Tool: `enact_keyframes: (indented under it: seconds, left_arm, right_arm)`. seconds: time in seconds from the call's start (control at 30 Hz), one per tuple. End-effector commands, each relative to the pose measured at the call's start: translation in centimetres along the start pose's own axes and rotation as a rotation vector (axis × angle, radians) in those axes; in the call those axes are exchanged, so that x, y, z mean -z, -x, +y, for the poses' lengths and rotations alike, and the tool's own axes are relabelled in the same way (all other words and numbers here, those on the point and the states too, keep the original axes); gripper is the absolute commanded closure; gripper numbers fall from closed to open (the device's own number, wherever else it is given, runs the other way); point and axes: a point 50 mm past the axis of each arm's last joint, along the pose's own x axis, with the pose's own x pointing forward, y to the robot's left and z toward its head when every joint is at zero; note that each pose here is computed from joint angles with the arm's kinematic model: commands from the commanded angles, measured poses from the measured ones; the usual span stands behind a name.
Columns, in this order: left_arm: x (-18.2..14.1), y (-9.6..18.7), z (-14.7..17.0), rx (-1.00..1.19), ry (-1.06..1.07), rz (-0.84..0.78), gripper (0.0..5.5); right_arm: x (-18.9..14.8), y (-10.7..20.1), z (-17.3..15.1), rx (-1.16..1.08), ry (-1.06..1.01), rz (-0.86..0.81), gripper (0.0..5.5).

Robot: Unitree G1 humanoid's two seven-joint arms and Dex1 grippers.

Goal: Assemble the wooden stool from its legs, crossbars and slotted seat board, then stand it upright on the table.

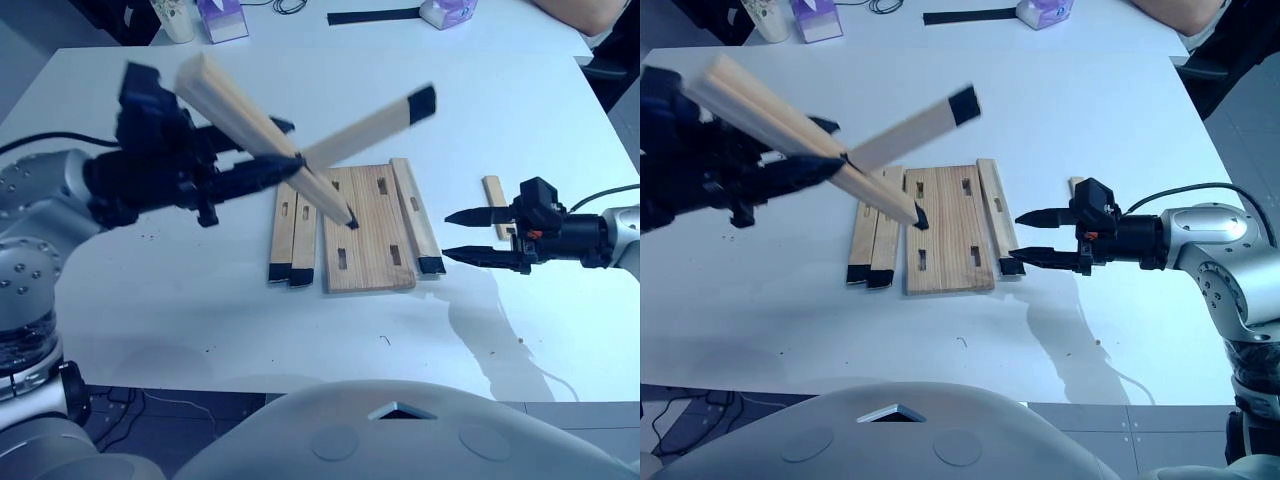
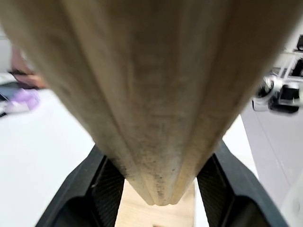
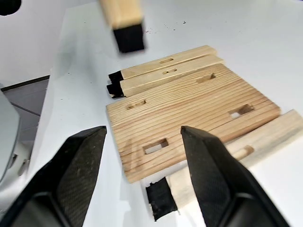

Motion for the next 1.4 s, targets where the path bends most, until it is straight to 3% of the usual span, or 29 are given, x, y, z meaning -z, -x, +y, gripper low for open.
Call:
enact_keyframes:
  seconds: [0.03,0.67,1.4]
  left_arm:
    - [1.0,-0.7,0.0,-0.010,-0.063,0.073,3.45]
    - [4.3,-1.8,-0.1,0.093,-0.140,0.217,3.45]
    - [4.6,-2.3,1.0,0.143,-0.142,0.219,3.45]
  right_arm:
    - [-0.5,0.2,0.0,0.029,0.041,-0.005,2.60]
    - [-0.6,-0.4,0.6,0.024,0.040,-0.029,2.60]
    - [-0.1,-1.0,0.9,0.030,0.031,-0.035,2.60]
